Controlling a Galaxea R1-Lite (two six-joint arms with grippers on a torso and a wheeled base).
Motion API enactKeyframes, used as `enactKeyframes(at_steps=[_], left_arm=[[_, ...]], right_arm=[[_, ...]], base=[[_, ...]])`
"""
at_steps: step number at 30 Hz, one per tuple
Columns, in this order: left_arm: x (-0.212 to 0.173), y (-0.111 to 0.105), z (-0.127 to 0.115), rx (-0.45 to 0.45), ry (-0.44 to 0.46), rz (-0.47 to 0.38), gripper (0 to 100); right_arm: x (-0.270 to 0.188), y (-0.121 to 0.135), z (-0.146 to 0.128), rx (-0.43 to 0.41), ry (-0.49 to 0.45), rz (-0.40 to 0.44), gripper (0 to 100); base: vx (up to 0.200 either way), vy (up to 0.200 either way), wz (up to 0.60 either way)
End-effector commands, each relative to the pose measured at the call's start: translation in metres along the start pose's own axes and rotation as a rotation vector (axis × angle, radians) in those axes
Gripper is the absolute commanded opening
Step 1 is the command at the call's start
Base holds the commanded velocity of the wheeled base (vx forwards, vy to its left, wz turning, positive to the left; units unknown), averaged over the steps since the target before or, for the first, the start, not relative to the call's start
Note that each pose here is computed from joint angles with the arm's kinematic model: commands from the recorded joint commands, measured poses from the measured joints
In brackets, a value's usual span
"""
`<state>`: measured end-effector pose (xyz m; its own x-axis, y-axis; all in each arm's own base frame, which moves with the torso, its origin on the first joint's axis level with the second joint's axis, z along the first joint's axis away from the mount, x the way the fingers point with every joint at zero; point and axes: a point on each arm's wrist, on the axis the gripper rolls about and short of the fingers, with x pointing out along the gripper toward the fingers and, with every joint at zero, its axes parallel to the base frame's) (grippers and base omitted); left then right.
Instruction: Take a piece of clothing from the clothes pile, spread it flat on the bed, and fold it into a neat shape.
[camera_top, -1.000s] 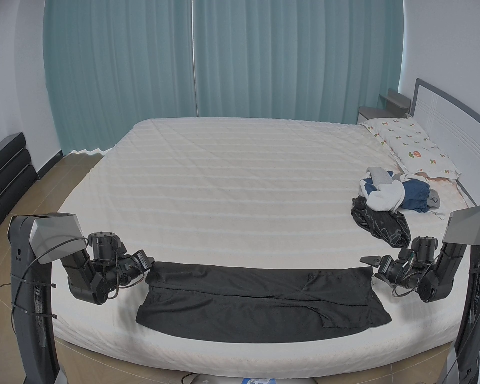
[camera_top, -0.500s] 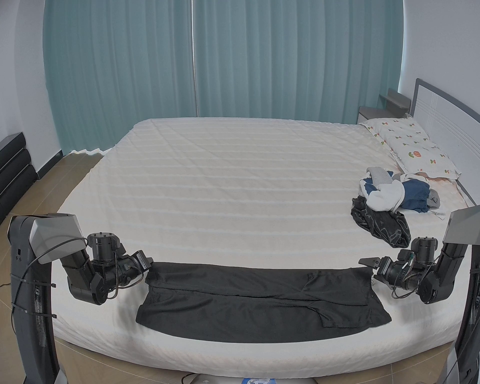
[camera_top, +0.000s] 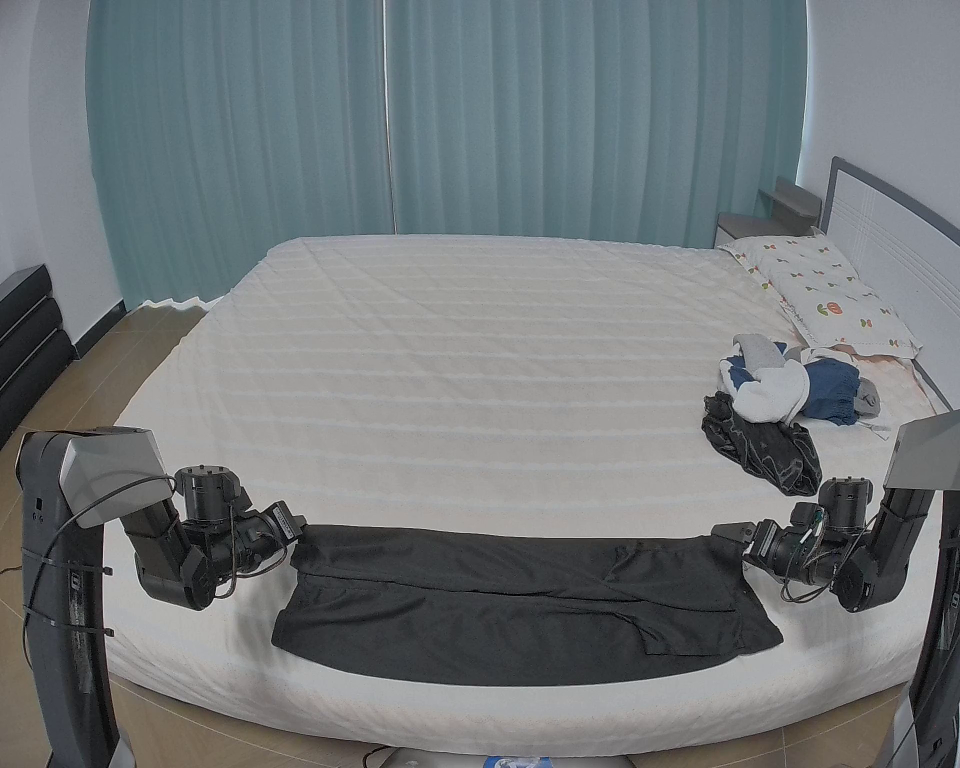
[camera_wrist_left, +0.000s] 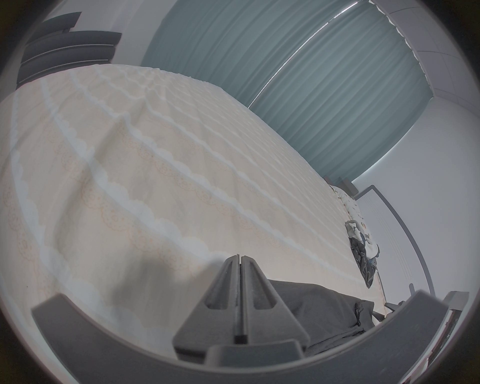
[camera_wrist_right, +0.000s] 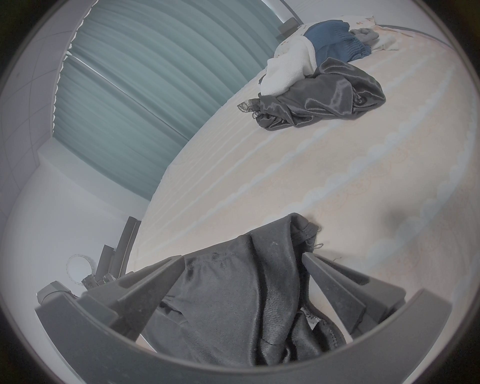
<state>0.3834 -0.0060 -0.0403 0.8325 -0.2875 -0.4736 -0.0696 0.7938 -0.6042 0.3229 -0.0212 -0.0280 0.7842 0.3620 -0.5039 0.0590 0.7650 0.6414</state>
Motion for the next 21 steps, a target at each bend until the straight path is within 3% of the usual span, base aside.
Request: enactKeyframes(at_steps=[1, 14, 15, 21], left_arm=[[0.0, 0.0, 0.0, -0.002, 0.0, 0.0, 0], [0.0, 0.0, 0.0, -0.002, 0.001, 0.001, 0], [0.0, 0.0, 0.0, -0.002, 0.0, 0.0, 0], [0.0, 0.0, 0.0, -0.002, 0.0, 0.0, 0]], right_arm=[[0.005, -0.004, -0.004, 0.001, 0.014, -0.004, 100], [0.019, -0.008, 0.002, -0.009, -0.003, 0.002, 100], [0.018, -0.009, 0.003, -0.008, -0.008, -0.001, 0], [0.018, -0.009, 0.004, -0.008, -0.017, -0.011, 0]], base=[[0.0, 0.0, 0.0], [0.0, 0.0, 0.0], [0.0, 0.0, 0.0], [0.0, 0.0, 0.0]])
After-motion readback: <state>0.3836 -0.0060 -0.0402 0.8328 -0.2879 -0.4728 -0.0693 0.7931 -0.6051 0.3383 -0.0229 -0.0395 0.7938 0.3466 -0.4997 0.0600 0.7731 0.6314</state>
